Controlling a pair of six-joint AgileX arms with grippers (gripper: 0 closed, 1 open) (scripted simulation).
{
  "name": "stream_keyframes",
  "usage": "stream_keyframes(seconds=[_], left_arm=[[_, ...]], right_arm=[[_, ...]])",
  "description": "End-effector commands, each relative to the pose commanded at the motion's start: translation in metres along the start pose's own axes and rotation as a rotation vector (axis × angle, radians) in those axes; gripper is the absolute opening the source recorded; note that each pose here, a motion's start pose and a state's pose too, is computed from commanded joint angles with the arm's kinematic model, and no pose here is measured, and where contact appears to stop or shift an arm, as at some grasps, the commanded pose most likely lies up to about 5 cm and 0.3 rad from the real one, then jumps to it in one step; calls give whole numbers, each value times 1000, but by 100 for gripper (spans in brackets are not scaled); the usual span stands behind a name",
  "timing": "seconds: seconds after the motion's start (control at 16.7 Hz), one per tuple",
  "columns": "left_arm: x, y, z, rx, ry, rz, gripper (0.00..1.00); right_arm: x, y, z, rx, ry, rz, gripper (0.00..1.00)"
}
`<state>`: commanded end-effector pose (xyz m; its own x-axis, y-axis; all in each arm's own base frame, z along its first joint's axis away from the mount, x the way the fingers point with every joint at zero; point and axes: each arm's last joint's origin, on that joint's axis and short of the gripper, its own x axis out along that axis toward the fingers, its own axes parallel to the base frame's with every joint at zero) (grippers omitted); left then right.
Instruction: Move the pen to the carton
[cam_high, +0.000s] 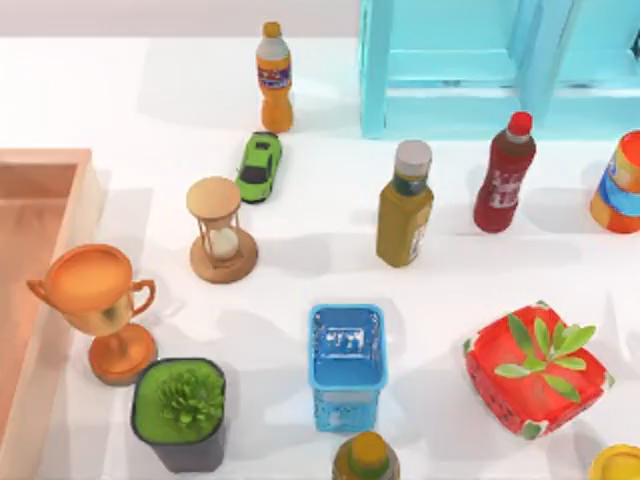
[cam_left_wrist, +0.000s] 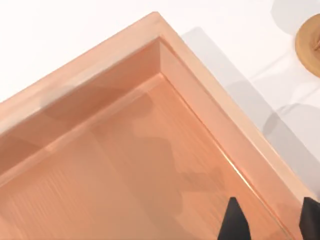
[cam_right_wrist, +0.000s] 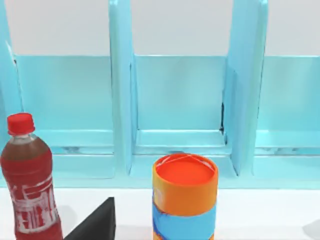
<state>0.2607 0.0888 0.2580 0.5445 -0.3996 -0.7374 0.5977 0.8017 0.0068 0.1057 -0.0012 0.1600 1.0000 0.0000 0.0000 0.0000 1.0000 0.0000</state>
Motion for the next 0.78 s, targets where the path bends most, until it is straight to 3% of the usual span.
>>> stream_keyframes(seconds=[0.18, 0.78], left_arm=[[0, 0, 0, 0, 0, 0, 0], [0, 0, 0, 0, 0, 0, 75]], right_arm=[[0, 0, 0, 0, 0, 0, 100], [0, 0, 0, 0, 0, 0, 100]])
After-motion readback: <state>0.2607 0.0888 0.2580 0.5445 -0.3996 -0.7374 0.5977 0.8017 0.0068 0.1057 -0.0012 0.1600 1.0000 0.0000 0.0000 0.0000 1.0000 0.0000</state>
